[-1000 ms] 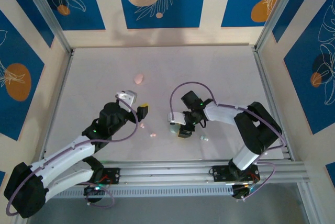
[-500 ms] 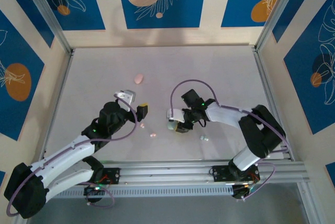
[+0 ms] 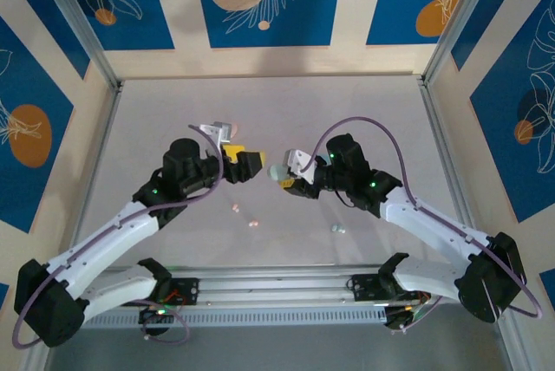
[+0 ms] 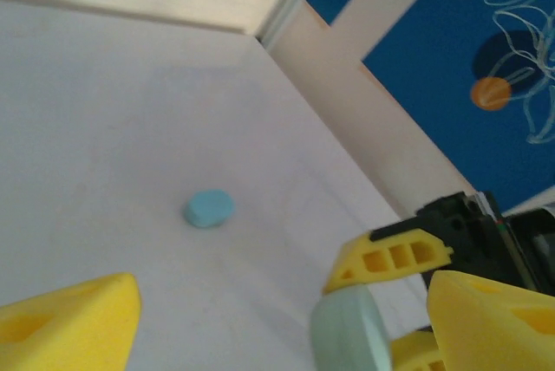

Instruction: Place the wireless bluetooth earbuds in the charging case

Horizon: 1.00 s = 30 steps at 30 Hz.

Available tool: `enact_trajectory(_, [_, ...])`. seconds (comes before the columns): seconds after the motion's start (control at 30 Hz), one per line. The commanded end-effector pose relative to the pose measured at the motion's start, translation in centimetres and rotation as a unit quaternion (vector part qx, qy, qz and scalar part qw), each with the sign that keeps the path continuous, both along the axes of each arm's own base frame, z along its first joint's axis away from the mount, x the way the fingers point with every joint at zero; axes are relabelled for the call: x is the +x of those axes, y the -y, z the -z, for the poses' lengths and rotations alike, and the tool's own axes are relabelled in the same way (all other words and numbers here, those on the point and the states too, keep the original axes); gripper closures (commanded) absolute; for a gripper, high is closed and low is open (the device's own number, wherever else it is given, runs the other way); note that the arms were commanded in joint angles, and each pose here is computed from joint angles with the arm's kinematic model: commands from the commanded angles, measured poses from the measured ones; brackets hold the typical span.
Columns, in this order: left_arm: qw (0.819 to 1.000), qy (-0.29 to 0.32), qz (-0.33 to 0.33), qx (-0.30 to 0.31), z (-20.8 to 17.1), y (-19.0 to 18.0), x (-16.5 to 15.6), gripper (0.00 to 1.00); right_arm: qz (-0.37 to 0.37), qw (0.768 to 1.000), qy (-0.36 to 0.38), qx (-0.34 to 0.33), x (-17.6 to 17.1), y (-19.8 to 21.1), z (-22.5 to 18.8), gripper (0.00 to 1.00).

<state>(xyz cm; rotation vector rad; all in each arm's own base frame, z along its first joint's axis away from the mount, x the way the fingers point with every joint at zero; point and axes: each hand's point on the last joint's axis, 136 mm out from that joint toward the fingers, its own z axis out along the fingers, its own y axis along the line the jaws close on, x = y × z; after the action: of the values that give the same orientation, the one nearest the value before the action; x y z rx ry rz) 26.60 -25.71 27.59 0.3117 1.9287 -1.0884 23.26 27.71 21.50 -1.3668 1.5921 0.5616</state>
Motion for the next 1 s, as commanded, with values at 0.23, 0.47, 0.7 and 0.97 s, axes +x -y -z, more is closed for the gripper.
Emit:
enact_trajectory(0.23, [0.993, -0.062, 0.099, -0.03, -0.2, 4.3, -1.4, 0.21, 0.037, 0.998, 0.029, 0.035, 1.0, -0.3, -2.5, 0.63])
enact_trajectory(0.47, [0.991, -0.073, 0.105, -0.033, 0.2, 5.2, -1.3, 0.36, 0.039, 0.997, 0.046, 0.041, 1.1, -0.9, -3.2, 0.63])
enact_trajectory(0.7, [0.989, -0.102, 0.091, -0.049, 0.3, 5.6, -1.1, 0.63, 0.055, 0.996, 0.064, 0.036, 1.5, -1.1, -3.7, 0.63])
enact_trajectory(0.97, [0.975, -0.138, 0.084, -0.156, -2.3, 5.6, -1.4, 0.87, -0.026, 0.992, 0.074, 0.098, -1.6, -1.0, -4.9, 0.48])
